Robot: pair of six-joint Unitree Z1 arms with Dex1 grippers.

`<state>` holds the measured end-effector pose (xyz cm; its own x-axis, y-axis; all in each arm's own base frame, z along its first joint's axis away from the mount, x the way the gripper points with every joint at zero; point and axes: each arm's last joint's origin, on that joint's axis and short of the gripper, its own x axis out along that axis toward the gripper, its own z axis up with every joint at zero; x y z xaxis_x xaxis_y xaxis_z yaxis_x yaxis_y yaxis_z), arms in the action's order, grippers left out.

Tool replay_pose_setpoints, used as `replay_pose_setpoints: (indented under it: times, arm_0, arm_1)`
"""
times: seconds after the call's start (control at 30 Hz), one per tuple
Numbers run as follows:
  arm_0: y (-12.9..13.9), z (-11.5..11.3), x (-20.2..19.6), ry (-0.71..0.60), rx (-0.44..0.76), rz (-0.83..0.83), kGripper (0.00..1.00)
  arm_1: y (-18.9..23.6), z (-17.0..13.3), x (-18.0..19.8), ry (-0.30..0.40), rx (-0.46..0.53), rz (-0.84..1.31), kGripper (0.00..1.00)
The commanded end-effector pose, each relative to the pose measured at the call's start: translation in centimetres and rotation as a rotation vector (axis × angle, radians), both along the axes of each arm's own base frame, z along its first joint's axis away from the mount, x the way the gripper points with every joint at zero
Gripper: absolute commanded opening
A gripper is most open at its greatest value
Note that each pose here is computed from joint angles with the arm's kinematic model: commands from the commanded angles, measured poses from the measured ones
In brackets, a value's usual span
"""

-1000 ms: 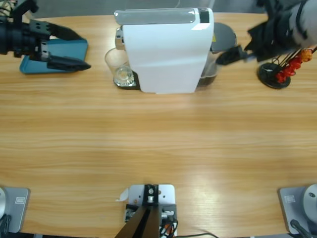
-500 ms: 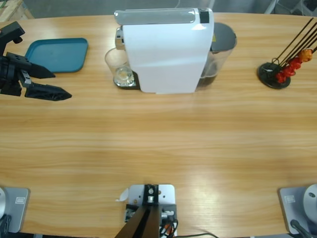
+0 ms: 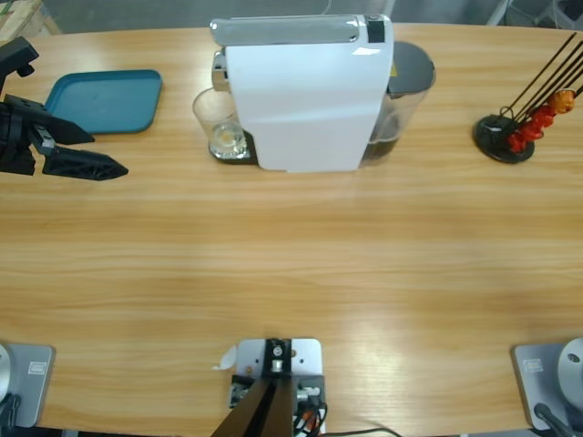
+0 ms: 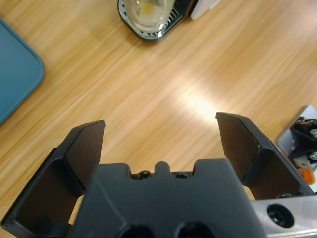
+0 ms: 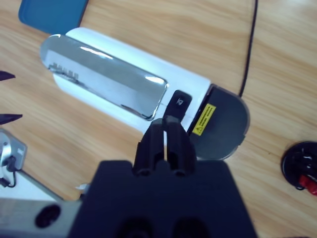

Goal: Pour coffee

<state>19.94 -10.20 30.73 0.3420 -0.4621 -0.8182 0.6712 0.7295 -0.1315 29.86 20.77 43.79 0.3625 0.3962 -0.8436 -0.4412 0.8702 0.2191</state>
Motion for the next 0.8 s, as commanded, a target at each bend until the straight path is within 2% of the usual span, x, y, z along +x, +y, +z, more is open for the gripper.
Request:
replay_pose_setpoints:
  times: [0.03, 0.8]
  arm_0:
    - [0.2, -1.0, -0.7, 0.044, 0.025, 0.008, 0.973]
    - [0.0, -1.2, -0.3, 0.053, 0.032, 0.008, 0.977]
  arm_1:
    - [1.9, -2.6, 1.6, 0.087, -0.020, 0.018, 0.000]
    - [2.2, -3.5, 2.8, 0.075, -0.066, -0.008, 0.000]
